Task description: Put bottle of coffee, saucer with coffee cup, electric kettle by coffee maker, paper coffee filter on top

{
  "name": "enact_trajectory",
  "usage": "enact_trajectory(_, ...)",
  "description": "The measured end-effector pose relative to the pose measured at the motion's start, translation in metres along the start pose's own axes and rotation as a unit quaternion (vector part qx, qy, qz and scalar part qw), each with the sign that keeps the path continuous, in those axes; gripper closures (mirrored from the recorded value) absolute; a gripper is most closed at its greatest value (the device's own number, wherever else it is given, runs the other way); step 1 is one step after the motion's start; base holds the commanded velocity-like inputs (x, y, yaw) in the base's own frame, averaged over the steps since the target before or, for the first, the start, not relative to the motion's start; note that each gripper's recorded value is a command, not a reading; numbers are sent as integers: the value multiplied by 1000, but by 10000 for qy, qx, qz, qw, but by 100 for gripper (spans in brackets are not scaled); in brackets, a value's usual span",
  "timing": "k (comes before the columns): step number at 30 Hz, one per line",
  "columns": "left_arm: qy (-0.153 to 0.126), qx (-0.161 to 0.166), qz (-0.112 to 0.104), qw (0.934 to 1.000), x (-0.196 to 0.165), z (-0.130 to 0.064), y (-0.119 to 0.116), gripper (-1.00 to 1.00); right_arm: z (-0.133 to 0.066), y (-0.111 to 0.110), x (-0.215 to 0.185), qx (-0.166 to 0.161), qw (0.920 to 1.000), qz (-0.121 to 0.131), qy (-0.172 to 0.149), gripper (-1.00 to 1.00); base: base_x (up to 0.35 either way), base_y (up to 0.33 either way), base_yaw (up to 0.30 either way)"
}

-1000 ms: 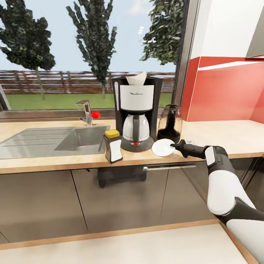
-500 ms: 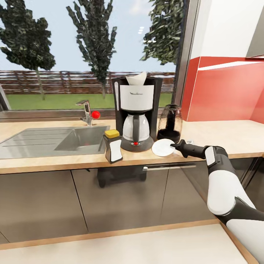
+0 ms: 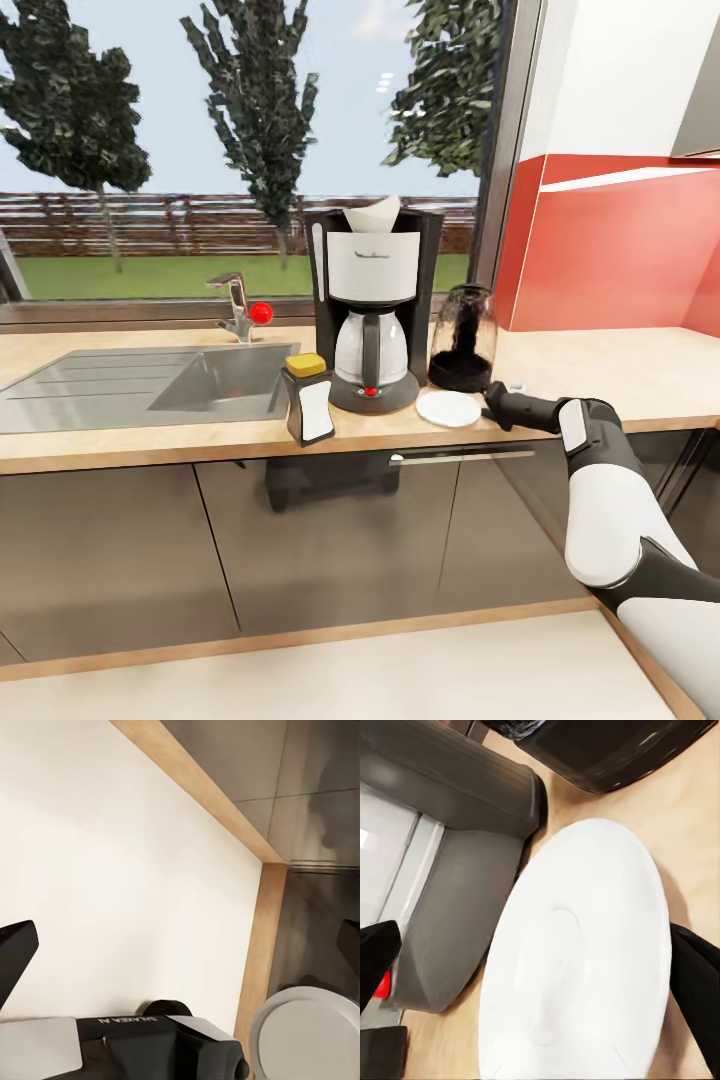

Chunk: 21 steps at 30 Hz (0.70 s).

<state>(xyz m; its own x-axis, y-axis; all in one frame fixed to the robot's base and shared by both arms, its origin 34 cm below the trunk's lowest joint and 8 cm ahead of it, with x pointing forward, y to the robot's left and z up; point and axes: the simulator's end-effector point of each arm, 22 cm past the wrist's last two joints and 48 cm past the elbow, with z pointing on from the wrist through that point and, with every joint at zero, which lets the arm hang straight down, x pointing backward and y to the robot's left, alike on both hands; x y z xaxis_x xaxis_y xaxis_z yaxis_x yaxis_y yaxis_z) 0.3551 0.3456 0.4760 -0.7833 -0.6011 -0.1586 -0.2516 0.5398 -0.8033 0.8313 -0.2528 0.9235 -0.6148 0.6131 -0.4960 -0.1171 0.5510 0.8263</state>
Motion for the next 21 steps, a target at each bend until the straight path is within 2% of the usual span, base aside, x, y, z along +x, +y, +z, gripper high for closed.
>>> enact_trajectory(15,-3,1,-5,10000,0,0,0,-100,0,1,0,-25,10000,13,-6,-100,0,0,0)
enact_trajectory(21,1,-1,0,10000,0,0,0,-100,0,2,-1,-38,10000,19,-10,-100,0,-85,0)
